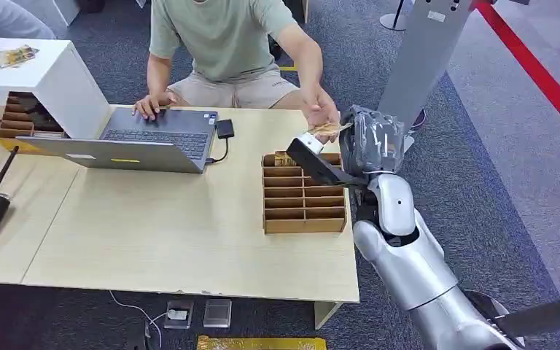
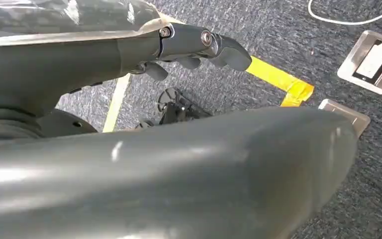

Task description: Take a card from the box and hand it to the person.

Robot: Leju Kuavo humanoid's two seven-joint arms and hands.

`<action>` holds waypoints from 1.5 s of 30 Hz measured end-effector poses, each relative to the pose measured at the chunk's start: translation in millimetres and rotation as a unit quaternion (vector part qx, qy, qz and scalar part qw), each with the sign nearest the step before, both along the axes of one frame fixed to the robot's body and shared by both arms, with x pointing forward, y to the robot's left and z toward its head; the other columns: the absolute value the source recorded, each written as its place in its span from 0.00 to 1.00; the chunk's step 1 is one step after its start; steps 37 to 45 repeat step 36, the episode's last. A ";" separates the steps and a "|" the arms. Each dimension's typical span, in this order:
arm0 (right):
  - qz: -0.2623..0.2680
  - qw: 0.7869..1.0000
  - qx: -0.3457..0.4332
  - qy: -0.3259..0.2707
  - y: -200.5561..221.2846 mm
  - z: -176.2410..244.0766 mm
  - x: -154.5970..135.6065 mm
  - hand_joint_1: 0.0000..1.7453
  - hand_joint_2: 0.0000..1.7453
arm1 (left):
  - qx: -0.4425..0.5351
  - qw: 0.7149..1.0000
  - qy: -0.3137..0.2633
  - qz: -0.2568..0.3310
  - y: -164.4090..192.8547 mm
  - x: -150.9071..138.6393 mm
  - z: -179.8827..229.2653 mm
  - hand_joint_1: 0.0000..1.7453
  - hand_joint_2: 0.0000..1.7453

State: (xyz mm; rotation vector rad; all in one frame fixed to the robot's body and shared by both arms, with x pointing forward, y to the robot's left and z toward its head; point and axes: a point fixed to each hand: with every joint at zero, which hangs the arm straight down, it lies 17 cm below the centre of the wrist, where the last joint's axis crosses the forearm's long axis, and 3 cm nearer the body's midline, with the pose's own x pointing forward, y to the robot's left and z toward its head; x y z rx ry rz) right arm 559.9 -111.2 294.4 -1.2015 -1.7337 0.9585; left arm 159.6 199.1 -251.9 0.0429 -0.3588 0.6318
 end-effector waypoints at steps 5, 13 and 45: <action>0.002 0.999 0.003 -0.038 -0.9 31.0 -4.0 0.81 1.00 | 0.001 1.000 0.003 0.000 0.4 0.7 -0.1 0.00 0.00; 0.019 0.998 -0.011 -0.067 15.9 53.4 -10.7 0.32 1.00 | -0.002 1.000 0.009 0.011 1.1 -1.0 -0.8 0.00 0.00; 0.065 0.998 0.008 -0.015 41.0 35.0 -15.3 0.00 1.00 | -0.003 0.998 0.011 0.063 -5.4 -1.4 1.7 0.00 0.00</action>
